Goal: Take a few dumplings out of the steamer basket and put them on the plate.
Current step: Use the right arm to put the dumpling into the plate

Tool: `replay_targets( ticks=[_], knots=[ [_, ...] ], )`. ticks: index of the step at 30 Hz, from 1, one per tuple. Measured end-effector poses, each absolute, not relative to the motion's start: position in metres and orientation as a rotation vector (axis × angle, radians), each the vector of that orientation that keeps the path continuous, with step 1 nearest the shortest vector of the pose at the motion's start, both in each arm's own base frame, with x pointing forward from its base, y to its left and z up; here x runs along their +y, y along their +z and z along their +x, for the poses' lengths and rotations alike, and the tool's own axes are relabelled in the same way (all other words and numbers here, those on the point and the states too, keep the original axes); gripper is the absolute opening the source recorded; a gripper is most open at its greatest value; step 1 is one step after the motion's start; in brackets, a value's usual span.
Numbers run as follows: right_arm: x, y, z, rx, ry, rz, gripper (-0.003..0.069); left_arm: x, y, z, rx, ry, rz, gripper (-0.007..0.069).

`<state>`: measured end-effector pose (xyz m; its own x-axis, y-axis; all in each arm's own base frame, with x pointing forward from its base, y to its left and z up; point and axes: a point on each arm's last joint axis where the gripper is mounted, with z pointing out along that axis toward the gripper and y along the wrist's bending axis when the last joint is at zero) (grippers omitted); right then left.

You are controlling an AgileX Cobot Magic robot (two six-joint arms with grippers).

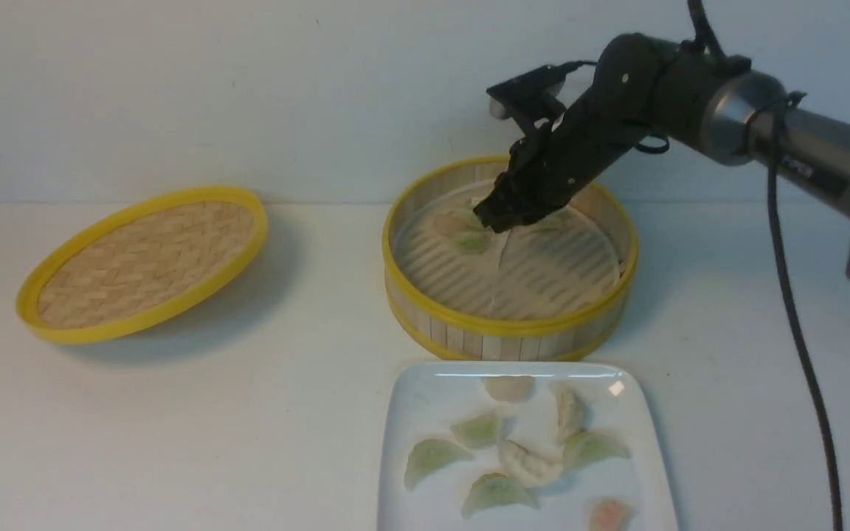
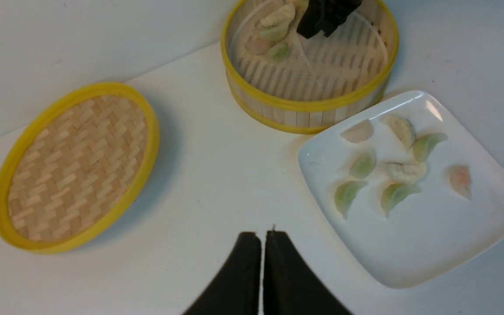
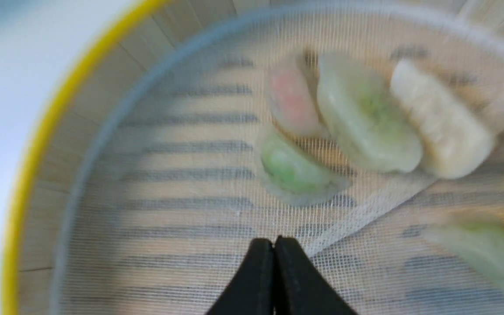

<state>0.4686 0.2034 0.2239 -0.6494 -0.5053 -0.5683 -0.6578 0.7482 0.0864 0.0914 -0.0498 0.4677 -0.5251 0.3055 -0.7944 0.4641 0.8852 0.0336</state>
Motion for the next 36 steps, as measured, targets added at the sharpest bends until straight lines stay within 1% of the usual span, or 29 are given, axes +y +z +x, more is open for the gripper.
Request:
replay_targets(
  ticks=[2,5,8,9,11,14,17,19,22,25,26,29,30,31,36],
  knots=[
    [0.203,0.231,0.468,2.404,0.386,-0.872,-0.0015,-0.050,0.468,0.092,2.162,-0.223,0.551,-0.0006],
    [0.204,0.226,0.472,2.386,0.374,-0.871,-0.0008,-0.049,0.468,0.092,2.162,-0.221,0.549,-0.0006],
    [0.205,0.209,0.480,2.371,0.359,-0.847,0.0050,-0.049,0.468,0.092,2.162,-0.220,0.548,-0.0006],
    [0.206,0.208,0.480,2.370,0.358,-0.845,0.0055,-0.049,0.468,0.092,2.162,-0.220,0.548,-0.0006],
    [0.207,0.191,0.488,2.359,0.347,-0.820,0.0173,-0.049,0.468,0.092,2.162,-0.217,0.547,-0.0006],
    [0.209,0.177,0.491,2.361,0.361,-0.795,0.0293,-0.049,0.468,0.092,2.162,-0.217,0.547,-0.0006],
    [0.211,0.168,0.493,2.354,0.384,-0.802,0.0388,-0.049,0.468,0.092,2.162,-0.217,0.547,-0.0006],
    [0.213,0.163,0.493,2.338,0.398,-0.840,0.0431,-0.049,0.468,0.092,2.162,-0.217,0.547,-0.0006],
    [0.215,0.155,0.494,2.325,0.407,-0.883,0.0445,-0.049,0.468,0.092,2.162,-0.215,0.547,-0.0006],
    [0.216,0.152,0.495,2.314,0.409,-0.892,0.0440,-0.049,0.468,0.092,2.162,-0.215,0.545,-0.0006],
    [0.216,0.150,0.495,2.311,0.408,-0.892,0.0430,-0.049,0.468,0.092,2.162,-0.214,0.543,-0.0006],
    [0.216,0.147,0.497,2.302,0.402,-0.884,0.0346,-0.049,0.468,0.092,2.166,-0.221,0.531,-0.0006],
    [0.216,0.147,0.497,2.300,0.404,-0.879,0.0307,-0.049,0.468,0.092,2.167,-0.223,0.526,-0.0006],
    [0.216,0.147,0.497,2.299,0.403,-0.878,0.0288,-0.049,0.468,0.092,2.168,-0.224,0.525,-0.0006],
    [0.216,0.151,0.493,2.324,0.409,-0.918,0.0289,-0.049,0.468,0.092,2.168,-0.224,0.525,-0.0006]
  ],
)
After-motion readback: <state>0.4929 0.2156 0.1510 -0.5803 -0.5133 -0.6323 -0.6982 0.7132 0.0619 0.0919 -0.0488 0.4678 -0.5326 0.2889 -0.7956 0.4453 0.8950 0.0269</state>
